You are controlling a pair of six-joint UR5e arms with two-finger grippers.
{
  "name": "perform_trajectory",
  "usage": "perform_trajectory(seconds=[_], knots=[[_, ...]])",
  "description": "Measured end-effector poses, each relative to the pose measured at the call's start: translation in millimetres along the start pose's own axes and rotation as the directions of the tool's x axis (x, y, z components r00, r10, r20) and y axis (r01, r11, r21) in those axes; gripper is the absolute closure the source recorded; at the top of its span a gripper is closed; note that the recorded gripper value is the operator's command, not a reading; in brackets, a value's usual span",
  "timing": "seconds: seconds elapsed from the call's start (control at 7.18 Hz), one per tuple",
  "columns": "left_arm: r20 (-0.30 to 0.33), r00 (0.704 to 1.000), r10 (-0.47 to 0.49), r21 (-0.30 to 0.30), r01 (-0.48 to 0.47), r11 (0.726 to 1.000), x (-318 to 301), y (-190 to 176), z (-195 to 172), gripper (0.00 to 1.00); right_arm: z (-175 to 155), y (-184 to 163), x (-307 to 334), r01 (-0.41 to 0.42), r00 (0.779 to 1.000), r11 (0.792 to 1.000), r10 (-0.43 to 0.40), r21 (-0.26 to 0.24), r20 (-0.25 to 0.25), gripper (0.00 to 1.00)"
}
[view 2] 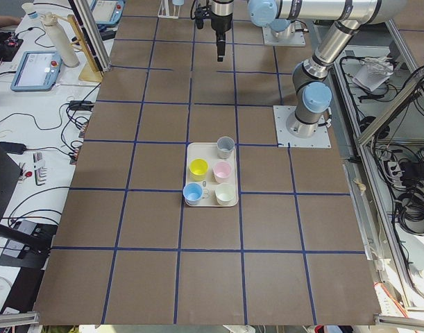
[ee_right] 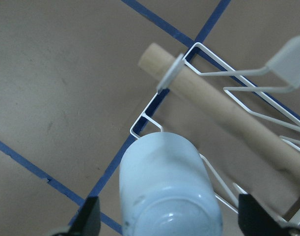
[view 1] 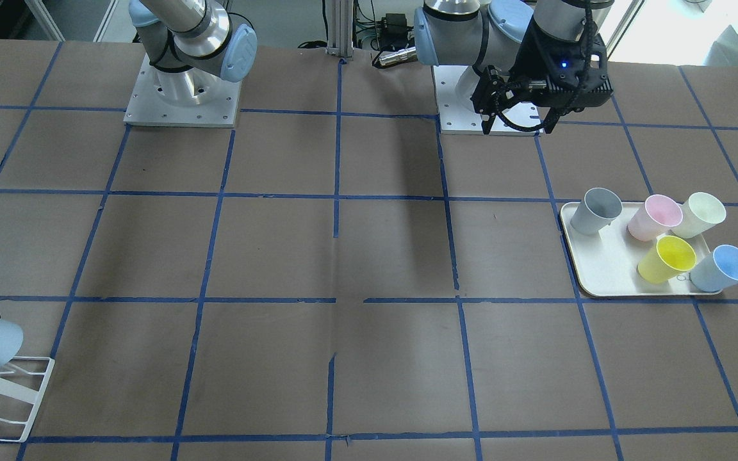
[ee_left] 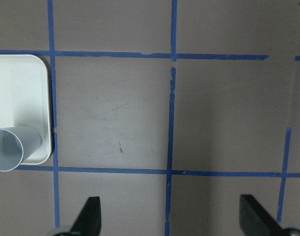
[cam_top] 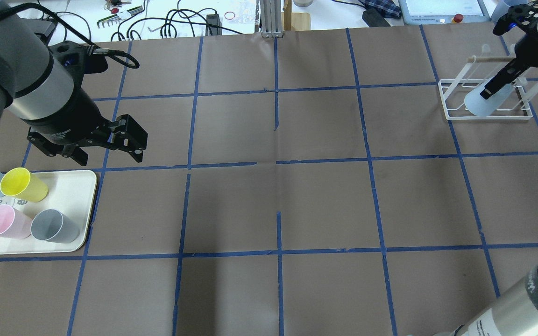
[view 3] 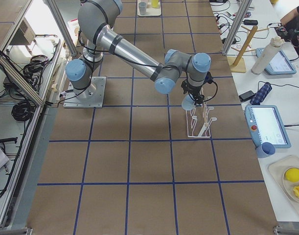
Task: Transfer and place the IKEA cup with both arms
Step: 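Close the right gripper on the light blue cup and lift it off the rack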
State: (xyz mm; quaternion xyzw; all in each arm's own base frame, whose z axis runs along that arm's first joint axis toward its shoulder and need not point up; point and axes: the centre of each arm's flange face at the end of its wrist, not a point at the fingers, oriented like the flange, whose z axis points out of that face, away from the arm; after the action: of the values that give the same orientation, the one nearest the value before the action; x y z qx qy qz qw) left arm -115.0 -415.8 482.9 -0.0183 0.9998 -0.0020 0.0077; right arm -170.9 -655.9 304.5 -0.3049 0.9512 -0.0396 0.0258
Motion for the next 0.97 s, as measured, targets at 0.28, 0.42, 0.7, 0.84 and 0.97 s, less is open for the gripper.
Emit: perform_trajectory(seconds=[0.28, 0.42, 0.7, 0.84, 0.97], knots=[[-0.001, 1.000, 0.000, 0.002, 0.000, 1.000, 0.1, -0.1, -0.8, 0.00, 5.5, -1.4, 0.6, 0.000, 1.000, 1.000, 0.000, -0.002, 0.007, 0.28], [-0.001, 1.000, 0.000, 0.002, 0.000, 1.000, 0.1, -0.5, -1.2, 0.00, 5.7, -1.4, 0.4, -0.001, 1.000, 1.000, 0.001, -0.004, 0.008, 0.44], [-0.003, 1.000, 0.000, 0.004, 0.000, 1.000, 0.2, -1.0, -2.0, 0.00, 5.5, -0.8, -0.2, -0.002, 1.000, 1.000, 0.002, -0.007, 0.013, 0.56], [-0.002, 1.000, 0.000, 0.004, 0.000, 1.000, 0.2, -0.9, -2.4, 0.00, 2.9, -0.8, -1.1, -0.001, 1.000, 1.000, 0.001, -0.007, 0.013, 0.55], [-0.001, 1.000, 0.000, 0.003, 0.000, 1.000, 0.0, -0.5, -2.7, 0.00, -2.9, -1.0, -2.4, -0.001, 1.000, 1.000, 0.001, -0.007, 0.013, 0.55]])
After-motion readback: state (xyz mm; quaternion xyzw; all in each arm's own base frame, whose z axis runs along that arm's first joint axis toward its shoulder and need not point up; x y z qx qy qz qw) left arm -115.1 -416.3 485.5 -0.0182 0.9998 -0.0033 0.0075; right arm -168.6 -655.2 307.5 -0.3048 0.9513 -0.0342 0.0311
